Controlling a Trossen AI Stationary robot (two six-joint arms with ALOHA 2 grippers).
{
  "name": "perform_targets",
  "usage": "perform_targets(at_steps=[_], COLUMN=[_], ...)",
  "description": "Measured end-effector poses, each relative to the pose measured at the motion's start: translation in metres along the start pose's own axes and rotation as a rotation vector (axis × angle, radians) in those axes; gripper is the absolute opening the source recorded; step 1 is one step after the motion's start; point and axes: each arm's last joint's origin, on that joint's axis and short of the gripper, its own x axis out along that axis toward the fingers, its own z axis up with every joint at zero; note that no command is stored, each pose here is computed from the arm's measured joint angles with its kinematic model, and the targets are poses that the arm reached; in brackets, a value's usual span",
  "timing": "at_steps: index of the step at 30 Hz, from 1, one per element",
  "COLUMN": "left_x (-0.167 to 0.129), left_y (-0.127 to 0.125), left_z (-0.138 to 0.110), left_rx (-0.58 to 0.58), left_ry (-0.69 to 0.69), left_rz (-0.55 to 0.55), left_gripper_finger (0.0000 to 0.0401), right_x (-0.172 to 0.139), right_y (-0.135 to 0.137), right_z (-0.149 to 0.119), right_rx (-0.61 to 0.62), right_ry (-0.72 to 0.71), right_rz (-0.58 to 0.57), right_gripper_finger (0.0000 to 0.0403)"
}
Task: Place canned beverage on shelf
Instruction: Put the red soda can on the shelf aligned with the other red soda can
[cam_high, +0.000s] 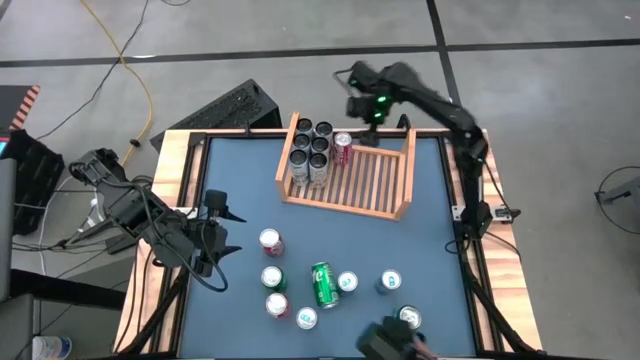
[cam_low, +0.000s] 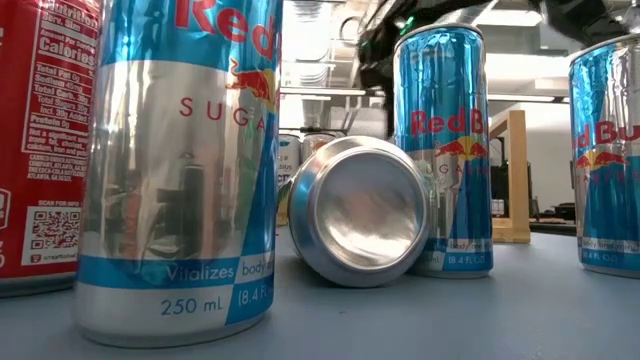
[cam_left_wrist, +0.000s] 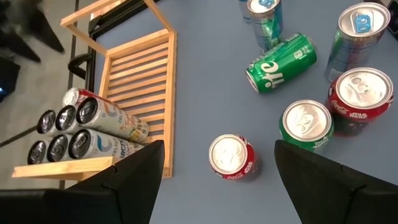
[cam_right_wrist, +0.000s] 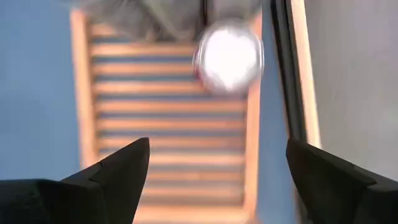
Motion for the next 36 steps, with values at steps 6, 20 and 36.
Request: perform_targets(at_steps=[6,20,36], left_x=[0.000,0.046,0.119], left_y=[0.000,-0.019,-0.013], left_z=[0.000,-0.022,-0.065], left_rx=[0.006,-0.124,-0.285], left_ry=[0.002,-0.013,-0.038], left_rz=[-0.001,0.030,0.069], left_gripper_finger=[0.0290,0.0290,0.0290], right_x=[-0.083,-0.116,-0.028], right_y=[0.032,0.153,0.173], right_z=[-0.047,-0.166,-0.187], right_rx=[0.164,0.208,0.236], right_ry=[-0.138,-0.584,-0.541], right_rz=[-0.050,-0.128,-0.066], right_gripper_finger=[0.0363,0.0363,0.0363])
